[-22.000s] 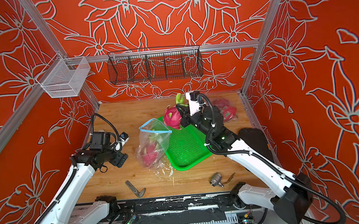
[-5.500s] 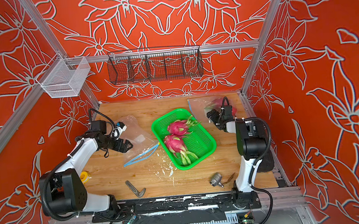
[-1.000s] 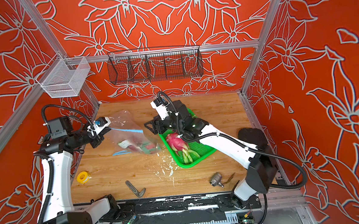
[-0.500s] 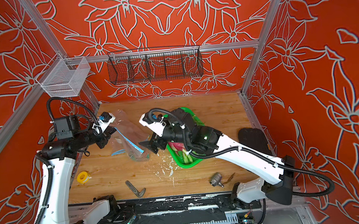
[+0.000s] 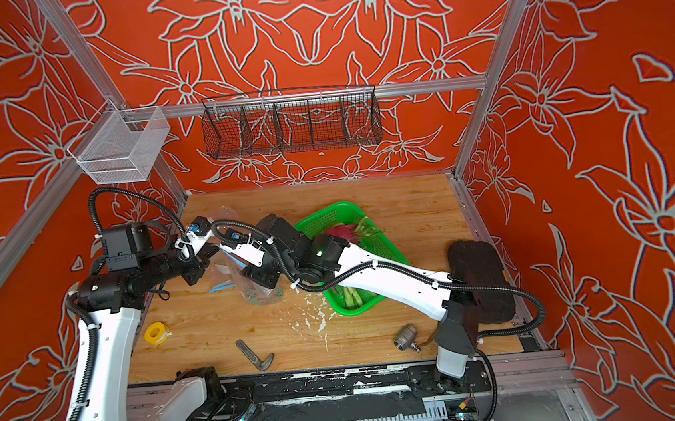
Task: Open the zip-top bag and take out the dragon fruit
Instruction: Adjust the zipper food storage bag in the zipper food storage bag.
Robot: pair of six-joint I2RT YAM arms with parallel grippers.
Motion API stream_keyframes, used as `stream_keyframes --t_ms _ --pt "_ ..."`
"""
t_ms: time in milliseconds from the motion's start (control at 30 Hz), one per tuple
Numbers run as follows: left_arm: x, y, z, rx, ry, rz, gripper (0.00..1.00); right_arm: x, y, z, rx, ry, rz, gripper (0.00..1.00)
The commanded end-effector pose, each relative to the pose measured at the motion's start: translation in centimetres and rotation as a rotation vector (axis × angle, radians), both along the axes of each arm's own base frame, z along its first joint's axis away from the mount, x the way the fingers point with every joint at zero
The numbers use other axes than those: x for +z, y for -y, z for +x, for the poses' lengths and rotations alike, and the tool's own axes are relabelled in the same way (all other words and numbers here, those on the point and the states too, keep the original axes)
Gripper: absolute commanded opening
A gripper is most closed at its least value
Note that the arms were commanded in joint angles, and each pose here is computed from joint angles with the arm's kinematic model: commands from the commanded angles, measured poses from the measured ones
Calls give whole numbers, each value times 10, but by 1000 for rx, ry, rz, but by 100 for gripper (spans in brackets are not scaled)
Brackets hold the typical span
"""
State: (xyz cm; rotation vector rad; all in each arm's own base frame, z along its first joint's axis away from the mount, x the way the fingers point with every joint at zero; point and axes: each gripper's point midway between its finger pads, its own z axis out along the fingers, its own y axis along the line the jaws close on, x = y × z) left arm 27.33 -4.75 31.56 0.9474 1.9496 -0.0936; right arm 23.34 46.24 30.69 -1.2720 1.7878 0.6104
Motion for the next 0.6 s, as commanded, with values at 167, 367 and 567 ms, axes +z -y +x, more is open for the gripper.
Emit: stream_keyframes --t_ms 167,367,567 --pt "8 -11 14 77 27 8 0 20 24 37 -33 27 37 0" --pt "31 -13 27 113 60 -33 0 61 20 78 -54 218 83 0" --pt "43 -19 41 129 92 -10 4 79 11 118 -92 247 96 0"
